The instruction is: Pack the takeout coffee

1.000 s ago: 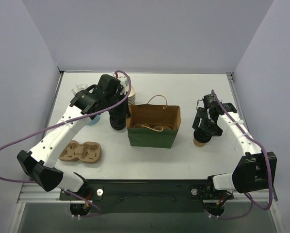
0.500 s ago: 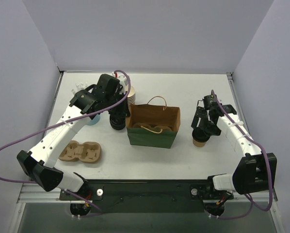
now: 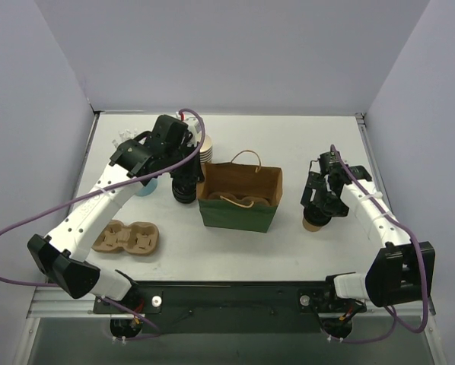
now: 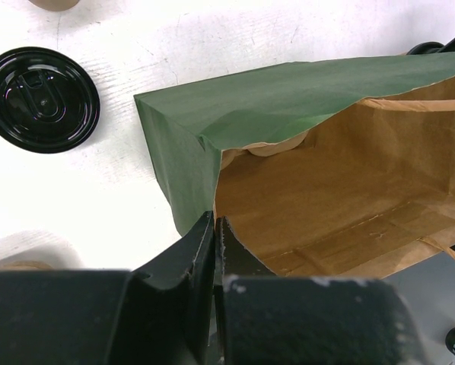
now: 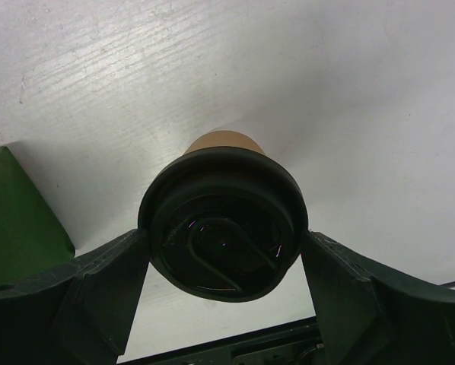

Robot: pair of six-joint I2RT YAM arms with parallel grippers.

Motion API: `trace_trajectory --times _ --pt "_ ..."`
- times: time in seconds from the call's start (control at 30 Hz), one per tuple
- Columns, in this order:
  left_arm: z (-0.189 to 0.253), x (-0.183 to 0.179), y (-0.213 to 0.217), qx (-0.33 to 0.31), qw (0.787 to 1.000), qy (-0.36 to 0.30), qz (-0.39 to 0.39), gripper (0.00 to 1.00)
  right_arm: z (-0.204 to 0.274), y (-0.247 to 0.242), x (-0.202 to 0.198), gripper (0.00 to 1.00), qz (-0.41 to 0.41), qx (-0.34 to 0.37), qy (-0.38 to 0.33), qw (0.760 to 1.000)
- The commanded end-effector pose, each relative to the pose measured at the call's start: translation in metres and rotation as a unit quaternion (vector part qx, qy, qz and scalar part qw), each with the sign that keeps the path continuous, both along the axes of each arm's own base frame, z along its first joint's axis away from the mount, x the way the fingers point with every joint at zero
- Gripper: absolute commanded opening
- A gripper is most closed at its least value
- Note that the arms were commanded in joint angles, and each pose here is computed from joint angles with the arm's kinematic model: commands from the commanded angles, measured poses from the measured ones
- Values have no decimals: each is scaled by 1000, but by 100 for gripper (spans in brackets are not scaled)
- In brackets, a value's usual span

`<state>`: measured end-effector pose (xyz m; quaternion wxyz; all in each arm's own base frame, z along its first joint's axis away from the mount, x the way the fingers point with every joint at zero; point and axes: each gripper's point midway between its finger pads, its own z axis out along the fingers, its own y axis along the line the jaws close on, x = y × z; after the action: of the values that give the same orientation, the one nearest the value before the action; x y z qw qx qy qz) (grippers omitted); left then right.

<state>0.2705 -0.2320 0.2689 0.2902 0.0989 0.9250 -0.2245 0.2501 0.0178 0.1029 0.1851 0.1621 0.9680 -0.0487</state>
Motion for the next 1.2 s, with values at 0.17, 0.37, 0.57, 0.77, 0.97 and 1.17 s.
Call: trace_trajectory --times 0.17,0.37,0.57,0.77,0.97,1.17 --pt "26 13 -9 -33 999 -38 -2 12 -6 -2 -18 82 10 -5 14 1000" --pt "25 11 -10 -36 999 -35 -4 12 -11 -5 -19 77 15 -13 17 1000" --pt "30 11 -7 -35 999 -41 0 19 5 -7 -10 63 27 -20 -6 999" --pt "32 13 2 -22 998 -53 17 32 49 -2 -2 54 48 -24 -57 997" --pt "34 15 1 -22 998 -55 17 35 106 11 4 52 75 -29 -122 989" --pt "32 13 4 -16 998 -52 20 35 180 27 13 51 97 -16 -218 971"
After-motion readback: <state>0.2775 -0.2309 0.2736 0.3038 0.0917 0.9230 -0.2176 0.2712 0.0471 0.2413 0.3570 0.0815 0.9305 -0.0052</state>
